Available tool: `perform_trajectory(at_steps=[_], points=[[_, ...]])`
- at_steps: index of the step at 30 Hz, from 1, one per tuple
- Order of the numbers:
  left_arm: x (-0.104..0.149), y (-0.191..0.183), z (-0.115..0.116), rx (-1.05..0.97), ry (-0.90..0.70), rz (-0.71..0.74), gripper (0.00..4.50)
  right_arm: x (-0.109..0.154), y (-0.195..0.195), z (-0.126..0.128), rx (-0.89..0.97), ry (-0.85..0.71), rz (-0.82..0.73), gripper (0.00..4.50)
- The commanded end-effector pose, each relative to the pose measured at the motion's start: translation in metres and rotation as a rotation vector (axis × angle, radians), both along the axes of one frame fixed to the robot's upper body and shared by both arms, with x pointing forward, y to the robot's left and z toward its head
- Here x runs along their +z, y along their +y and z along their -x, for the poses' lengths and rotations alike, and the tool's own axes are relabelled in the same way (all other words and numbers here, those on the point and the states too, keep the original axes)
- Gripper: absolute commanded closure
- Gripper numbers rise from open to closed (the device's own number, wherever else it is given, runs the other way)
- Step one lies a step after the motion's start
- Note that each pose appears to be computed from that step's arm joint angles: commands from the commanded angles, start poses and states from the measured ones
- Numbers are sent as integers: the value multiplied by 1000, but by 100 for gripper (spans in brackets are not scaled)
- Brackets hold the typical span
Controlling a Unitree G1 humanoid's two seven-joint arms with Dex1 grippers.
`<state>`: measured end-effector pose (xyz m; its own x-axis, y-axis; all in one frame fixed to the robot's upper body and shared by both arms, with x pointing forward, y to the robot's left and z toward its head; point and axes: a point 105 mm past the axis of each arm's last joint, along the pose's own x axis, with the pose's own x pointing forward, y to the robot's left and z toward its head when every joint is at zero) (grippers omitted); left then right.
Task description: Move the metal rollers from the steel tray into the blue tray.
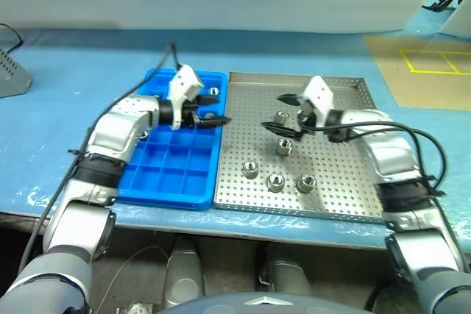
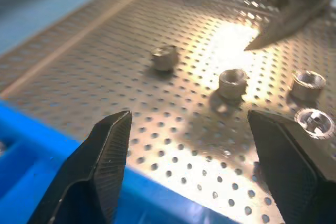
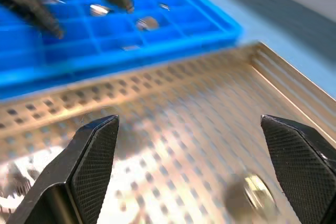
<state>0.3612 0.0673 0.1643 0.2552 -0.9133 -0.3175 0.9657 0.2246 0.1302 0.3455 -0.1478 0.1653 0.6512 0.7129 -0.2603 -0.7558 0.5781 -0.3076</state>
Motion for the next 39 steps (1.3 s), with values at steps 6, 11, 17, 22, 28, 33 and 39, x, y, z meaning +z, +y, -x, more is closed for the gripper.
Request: perform_trajectory(at_steps=[6, 11, 17, 22, 28, 33, 39], points=[[-28, -20, 20, -385, -60, -245, 79, 2, -16, 27, -127, -34, 0, 0], [-37, -31, 21, -469, -51, -291, 79, -4, -12, 34, -155, -23, -9, 0], [-53, -32, 25, -560, -111, -419, 79, -8, -13, 35, -179, -11, -15, 0], [-63, -26, 24, -575, -133, -475, 79, -8, -14, 32, -186, -14, -14, 0], [-74, -38, 24, -544, -110, -460, 79, -11, -13, 30, -192, -15, -9, 0], [-83, -34, 25, -538, -84, -500, 79, -12, -14, 30, -198, -15, -4, 0], [-83, -33, 22, -510, -95, -500, 231, -14, -11, 30, -196, -15, -3, 0]])
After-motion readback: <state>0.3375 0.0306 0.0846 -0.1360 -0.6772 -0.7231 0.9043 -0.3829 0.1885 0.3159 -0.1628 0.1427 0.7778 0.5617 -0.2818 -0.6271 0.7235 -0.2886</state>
